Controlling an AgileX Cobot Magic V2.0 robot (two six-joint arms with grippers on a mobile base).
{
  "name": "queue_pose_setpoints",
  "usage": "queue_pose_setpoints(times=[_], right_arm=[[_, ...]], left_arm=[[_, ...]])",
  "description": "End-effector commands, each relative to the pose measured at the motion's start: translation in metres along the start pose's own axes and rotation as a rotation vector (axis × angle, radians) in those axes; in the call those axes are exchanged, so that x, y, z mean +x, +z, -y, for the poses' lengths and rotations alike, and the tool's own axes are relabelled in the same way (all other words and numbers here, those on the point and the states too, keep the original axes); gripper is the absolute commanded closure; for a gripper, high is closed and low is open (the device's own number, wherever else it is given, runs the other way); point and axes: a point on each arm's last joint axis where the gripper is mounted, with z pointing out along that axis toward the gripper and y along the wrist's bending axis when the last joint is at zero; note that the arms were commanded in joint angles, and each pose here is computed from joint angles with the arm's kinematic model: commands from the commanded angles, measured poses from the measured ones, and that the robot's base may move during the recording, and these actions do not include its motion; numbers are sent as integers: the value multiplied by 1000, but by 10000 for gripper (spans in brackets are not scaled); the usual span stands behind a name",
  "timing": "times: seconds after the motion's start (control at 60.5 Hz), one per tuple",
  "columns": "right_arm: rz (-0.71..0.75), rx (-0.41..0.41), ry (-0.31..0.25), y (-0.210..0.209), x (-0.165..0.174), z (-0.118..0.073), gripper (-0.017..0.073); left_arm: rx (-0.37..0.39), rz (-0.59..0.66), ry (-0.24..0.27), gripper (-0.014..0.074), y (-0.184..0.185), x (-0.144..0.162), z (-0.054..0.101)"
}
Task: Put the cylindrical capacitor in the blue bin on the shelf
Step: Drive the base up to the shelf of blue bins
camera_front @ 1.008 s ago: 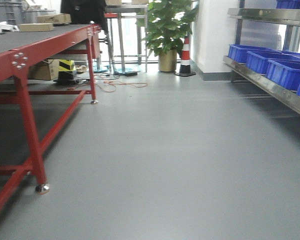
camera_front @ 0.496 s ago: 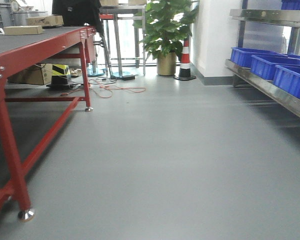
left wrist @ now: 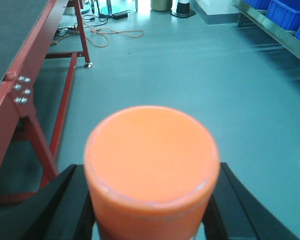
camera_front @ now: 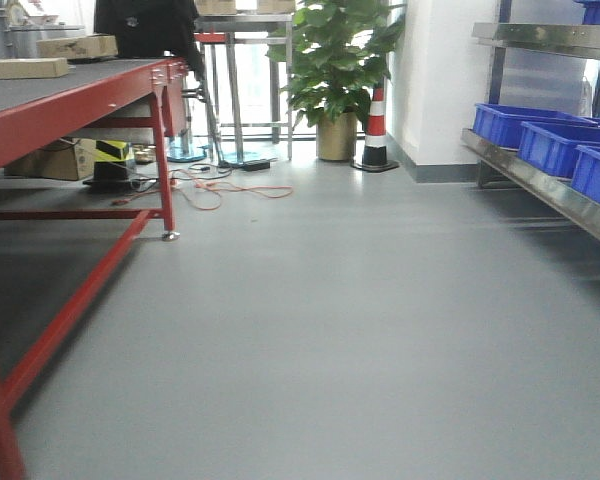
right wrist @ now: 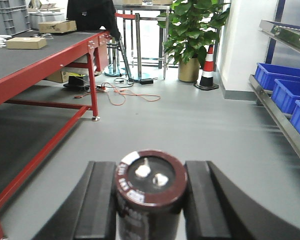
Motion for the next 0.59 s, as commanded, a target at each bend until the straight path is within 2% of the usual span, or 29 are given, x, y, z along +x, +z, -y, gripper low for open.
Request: queue_pose_setpoints(times=[0.0,0.578], right_arm=[[33,3,-8,-1,-4,0,708],[33,3,-8,-1,-4,0,708]], left_arm=[[3,30,-1,704,-3,-3,0],[3,30,-1,704,-3,-3,0]])
